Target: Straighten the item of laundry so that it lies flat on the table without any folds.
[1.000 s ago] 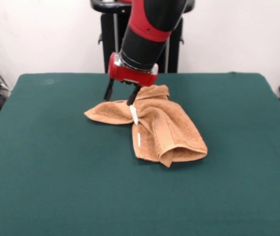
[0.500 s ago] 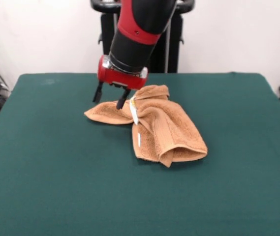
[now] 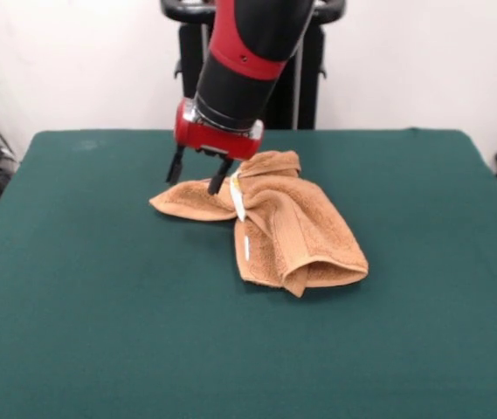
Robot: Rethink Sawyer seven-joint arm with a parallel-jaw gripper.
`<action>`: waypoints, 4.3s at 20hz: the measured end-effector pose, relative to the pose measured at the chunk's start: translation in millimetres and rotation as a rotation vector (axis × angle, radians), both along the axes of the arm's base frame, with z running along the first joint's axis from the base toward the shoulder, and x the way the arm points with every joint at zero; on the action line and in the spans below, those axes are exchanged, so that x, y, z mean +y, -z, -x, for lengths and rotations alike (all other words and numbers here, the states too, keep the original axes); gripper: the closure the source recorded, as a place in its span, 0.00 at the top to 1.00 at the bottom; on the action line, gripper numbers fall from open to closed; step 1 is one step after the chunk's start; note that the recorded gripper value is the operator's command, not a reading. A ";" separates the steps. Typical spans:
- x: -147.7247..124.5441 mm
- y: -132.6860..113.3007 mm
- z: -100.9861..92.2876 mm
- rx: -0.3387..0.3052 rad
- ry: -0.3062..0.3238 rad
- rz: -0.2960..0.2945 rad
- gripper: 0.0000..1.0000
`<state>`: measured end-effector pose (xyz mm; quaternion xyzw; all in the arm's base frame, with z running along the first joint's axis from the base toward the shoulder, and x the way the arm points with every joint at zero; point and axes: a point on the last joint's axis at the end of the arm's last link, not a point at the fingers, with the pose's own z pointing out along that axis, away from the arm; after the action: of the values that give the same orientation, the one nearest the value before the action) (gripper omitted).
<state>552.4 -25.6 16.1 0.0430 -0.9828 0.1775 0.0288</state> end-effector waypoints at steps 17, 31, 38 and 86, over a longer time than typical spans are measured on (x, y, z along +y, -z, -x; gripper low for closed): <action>26.8 9.9 7.0 0.004 0.011 -0.028 1.00; 37.5 17.4 18.8 -0.022 0.170 -0.080 1.00; 37.9 20.1 18.0 -0.027 0.181 -0.096 1.00; 90.3 21.7 28.3 0.056 0.159 -0.188 1.00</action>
<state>524.1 64.7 -5.6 -0.0274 -0.9942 0.0806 0.0659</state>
